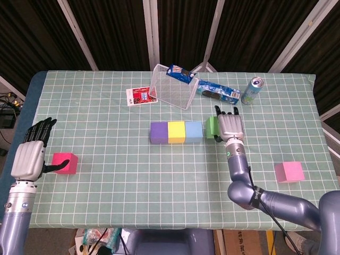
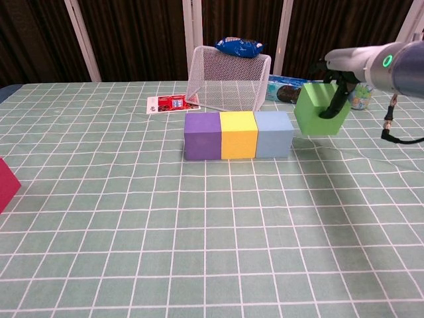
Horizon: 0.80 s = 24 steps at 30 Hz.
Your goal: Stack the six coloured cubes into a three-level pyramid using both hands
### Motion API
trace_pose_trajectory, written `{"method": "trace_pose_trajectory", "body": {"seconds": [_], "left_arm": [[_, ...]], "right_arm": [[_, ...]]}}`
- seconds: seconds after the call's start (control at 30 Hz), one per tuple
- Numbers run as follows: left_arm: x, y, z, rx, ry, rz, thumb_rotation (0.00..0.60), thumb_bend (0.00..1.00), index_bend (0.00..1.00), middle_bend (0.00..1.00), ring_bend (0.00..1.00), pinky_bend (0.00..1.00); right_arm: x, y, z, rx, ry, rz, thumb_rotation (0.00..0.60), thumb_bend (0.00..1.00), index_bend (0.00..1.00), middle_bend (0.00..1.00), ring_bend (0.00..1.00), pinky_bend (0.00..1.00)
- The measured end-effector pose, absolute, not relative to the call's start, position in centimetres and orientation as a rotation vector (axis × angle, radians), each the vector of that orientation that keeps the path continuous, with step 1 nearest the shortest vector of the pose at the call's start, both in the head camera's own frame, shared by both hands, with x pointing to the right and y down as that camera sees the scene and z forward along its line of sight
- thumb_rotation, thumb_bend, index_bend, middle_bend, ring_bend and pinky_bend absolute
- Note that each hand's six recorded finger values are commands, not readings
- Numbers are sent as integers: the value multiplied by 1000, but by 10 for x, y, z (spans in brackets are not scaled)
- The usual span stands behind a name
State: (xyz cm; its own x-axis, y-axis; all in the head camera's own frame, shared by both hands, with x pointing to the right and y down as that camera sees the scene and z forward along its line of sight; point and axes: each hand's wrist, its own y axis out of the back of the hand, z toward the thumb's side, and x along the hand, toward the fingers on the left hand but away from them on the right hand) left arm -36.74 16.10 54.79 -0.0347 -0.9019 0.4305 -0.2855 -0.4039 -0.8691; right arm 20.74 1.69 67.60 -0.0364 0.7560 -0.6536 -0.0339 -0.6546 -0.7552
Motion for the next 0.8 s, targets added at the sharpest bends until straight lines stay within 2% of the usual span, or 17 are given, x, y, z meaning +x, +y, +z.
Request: {"method": "trace_pose_trajectory", "body": {"seconds": [0.13,0.37,0.63,0.8], "left_arm": [[-368,160,548,-1704,1260,-1466,600,144,0,23,0,49],[-370,159,548,-1724,1277,-1471,600,143,0,23,0,49],[-371,158,545,-1758,1300,-1458,600,144,0,22,0,49],[-372,157,545,-1783,1308,-1458,600,144,0,23,0,49]], "right_arm": [[194,1,660,-1626,-754,1752,600,323,43,448,283,0],[164,-8,635,-1622,-730,1740,600,323,42,448,283,0],[124,0,627,-1652,-682,1743,600,323,42,448,283,0],[105,10,634,-1666,-663,1744,600,324,42,448,283,0]]}}
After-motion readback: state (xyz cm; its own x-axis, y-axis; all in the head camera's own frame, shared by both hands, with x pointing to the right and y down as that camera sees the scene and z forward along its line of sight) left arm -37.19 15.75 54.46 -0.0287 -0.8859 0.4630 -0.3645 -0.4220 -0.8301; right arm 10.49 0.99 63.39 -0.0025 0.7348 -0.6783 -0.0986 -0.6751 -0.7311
